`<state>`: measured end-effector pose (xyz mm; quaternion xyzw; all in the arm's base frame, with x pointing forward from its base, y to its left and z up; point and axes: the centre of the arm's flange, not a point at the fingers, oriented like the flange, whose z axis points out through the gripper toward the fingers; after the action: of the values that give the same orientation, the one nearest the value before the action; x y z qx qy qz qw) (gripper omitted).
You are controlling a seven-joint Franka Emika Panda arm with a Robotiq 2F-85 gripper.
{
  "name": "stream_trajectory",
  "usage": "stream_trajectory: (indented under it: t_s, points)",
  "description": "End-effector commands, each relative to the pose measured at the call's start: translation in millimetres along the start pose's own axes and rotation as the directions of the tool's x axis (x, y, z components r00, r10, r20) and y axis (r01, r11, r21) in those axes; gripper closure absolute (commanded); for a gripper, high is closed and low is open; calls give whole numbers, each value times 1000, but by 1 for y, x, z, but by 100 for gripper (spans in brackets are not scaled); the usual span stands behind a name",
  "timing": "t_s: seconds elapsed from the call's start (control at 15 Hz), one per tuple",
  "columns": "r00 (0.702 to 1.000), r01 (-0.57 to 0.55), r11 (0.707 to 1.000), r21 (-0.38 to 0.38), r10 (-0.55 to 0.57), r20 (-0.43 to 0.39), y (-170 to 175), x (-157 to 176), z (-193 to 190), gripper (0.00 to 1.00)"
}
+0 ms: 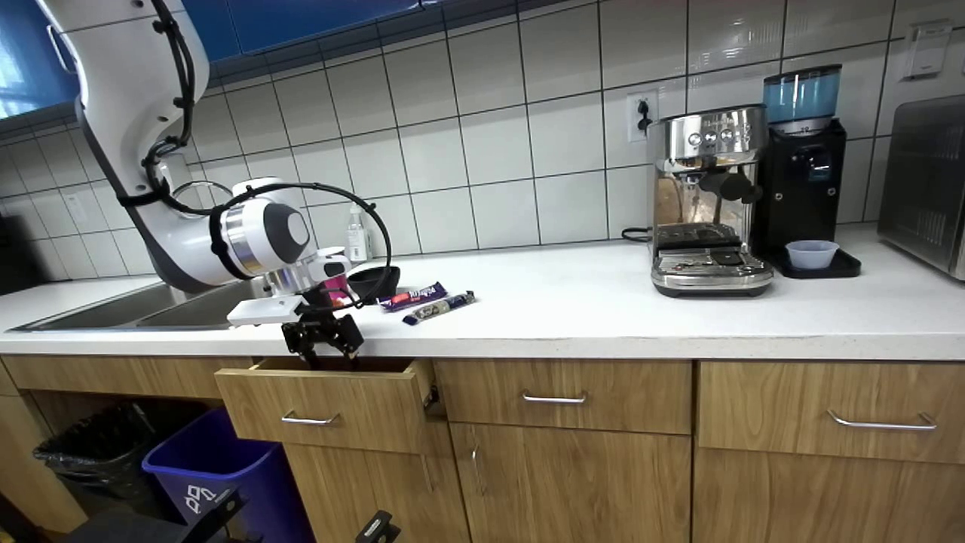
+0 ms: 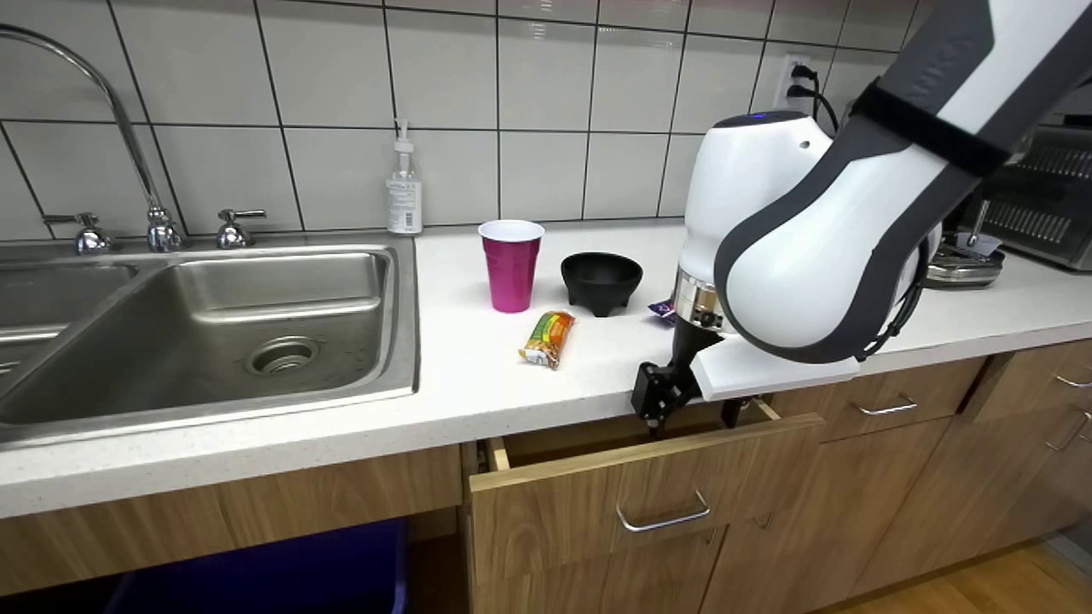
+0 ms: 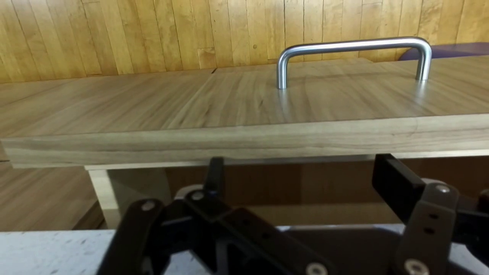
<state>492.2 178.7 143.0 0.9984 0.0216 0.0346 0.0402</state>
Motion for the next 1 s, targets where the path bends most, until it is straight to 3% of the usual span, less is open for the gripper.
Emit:
stream_trajectory:
  t_s: [0.0,0.93]
  points:
    - [1000,-13,1000,15,13,18,1,-7,7,0]
    - [999,26,999,-21,-25,24,5,5,13,0]
